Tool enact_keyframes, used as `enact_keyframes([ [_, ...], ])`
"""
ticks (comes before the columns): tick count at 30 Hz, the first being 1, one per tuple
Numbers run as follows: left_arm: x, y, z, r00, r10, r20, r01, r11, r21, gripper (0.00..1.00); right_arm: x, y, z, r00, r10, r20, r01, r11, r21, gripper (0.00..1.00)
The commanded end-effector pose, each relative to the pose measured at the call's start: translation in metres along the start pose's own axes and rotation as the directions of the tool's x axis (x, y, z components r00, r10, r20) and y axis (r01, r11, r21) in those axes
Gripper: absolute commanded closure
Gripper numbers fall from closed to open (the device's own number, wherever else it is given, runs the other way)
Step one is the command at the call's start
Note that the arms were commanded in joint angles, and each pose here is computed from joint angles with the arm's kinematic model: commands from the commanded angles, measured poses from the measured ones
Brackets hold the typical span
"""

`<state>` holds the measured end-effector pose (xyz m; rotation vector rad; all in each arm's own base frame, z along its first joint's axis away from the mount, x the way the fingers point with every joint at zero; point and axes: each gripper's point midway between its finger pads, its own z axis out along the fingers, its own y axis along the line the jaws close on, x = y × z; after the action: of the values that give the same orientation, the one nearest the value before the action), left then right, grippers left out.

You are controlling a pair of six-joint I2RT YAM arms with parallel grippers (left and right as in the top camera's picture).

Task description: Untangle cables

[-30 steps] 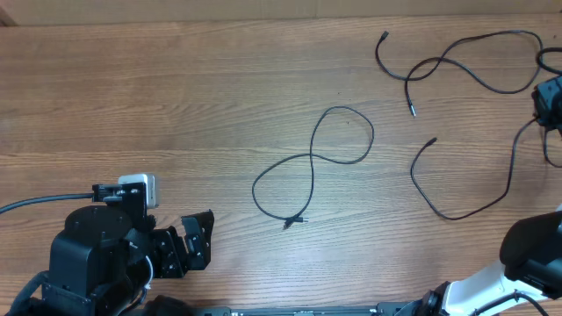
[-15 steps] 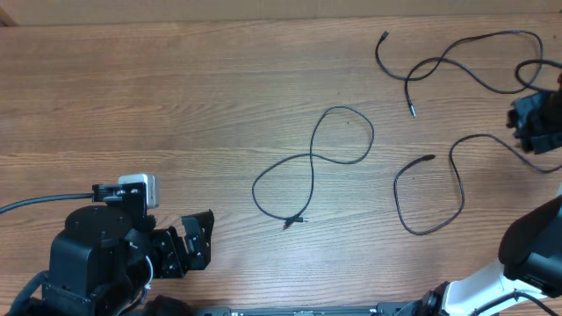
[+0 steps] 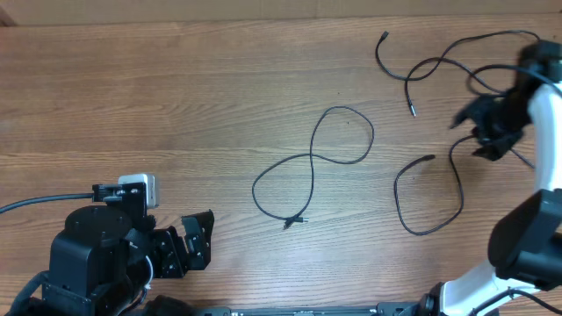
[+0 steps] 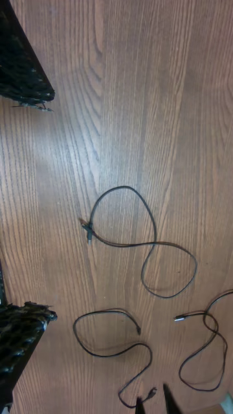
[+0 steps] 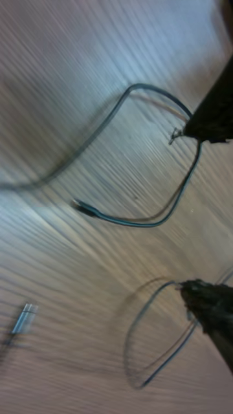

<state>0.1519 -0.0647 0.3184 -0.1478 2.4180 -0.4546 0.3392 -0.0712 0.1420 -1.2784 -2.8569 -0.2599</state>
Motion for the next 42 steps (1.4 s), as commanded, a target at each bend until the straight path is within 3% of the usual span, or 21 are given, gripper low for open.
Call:
enact_keyframes([
  [1,-0.001,0.001,0.0,1.0,0.013,0.005,-0.013,1.0,-0.008,0.0,0.02,0.009,0.023,0.992,-0.123,-0.025,0.125,0.99,0.059,0.24],
  [3,-0.001,0.001,0.0,1.0,0.013,0.005,-0.013,1.0,-0.008,0.01,0.029,0.016,0.039,0.986,-0.164,-0.032,0.165,0.984,0.067,0.09],
  [9,-0.001,0.001,0.0,1.0,0.013,0.005,-0.013,1.0,-0.008,0.0,0.057,0.023,0.087,0.982,-0.179,-0.059,0.184,0.979,0.084,0.11],
  [14,-0.001,0.001,0.0,1.0,0.013,0.005,-0.013,1.0,-0.008,0.0,0.07,0.021,0.116,0.985,-0.165,-0.06,0.17,0.981,0.09,0.3],
  [20,-0.001,0.001,0.0,1.0,0.013,0.005,-0.013,1.0,-0.008,0.0,0.08,0.013,0.139,0.986,-0.158,-0.057,0.163,0.981,0.103,0.37],
  [24,-0.001,0.001,0.0,1.0,0.013,0.005,-0.013,1.0,-0.008,0.01,0.08,0.001,0.148,0.991,-0.131,-0.037,0.135,0.981,0.143,0.49],
  [33,-0.001,0.001,0.0,1.0,0.013,0.005,-0.013,1.0,-0.008,0.0,0.077,0.004,0.148,0.99,-0.138,-0.024,0.14,0.981,0.132,0.94],
  [42,-0.001,0.001,0.0,1.0,0.013,0.005,-0.013,1.0,-0.008,0.0,0.02,0.06,0.064,0.985,-0.124,0.123,0.123,0.992,0.015,0.96],
])
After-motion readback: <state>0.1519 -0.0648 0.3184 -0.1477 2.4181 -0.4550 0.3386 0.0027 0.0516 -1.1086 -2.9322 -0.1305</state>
